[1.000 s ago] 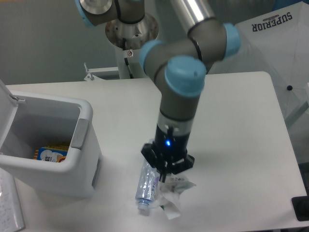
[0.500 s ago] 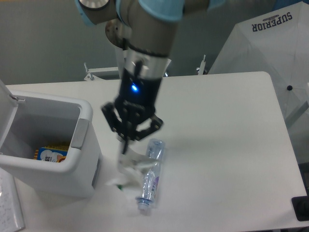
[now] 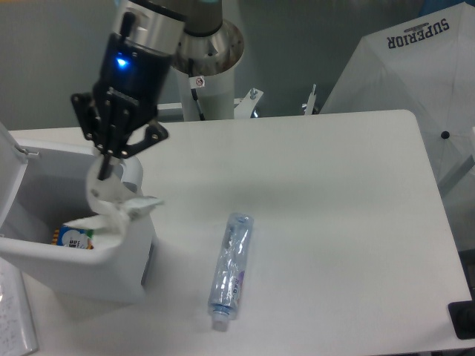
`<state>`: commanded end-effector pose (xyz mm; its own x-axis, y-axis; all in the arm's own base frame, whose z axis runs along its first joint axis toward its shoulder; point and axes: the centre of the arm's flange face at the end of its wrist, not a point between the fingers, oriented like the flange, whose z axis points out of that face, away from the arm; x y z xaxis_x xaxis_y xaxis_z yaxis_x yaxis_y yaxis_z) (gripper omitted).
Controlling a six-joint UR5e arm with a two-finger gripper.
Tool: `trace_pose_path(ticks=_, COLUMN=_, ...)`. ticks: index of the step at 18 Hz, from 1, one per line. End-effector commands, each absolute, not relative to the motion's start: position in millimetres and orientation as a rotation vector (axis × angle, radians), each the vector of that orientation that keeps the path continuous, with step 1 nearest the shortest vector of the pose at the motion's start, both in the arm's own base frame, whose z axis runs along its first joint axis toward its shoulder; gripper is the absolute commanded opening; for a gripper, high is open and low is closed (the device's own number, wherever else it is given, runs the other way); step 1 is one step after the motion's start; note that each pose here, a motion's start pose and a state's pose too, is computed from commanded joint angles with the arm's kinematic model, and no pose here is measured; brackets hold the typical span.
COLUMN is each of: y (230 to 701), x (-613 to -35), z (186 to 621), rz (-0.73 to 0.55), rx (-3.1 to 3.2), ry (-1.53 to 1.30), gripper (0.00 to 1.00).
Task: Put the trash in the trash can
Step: 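Carry the paper over the white bin and open the gripper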
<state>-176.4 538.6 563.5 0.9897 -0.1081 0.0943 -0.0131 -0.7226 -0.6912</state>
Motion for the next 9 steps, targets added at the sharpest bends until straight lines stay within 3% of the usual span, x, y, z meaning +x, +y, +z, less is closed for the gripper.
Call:
trace_pose_path(ticks=2, y=542.3, x=-168.7, z=561.9, rz=-0.176, rx=-2.375, ry=0.102, gripper=0.04)
trace_pose_path(ticks=3, y=543.0, x=-166.5, z=563.2, rz=-0.179, rx=-2.369, ry=0.112, gripper=0.17)
trace_pose_path(ticks=7, y=543.4, x=-159.1, z=566.9, rz=-0.227, rx=-2.342, ry=0.127, gripper=0.52)
trace_pose_path(ticks=9, y=542.8, x=-159.0, z=568.9, rz=-0.241, rx=-2.337, ry=0.107, gripper=1.0)
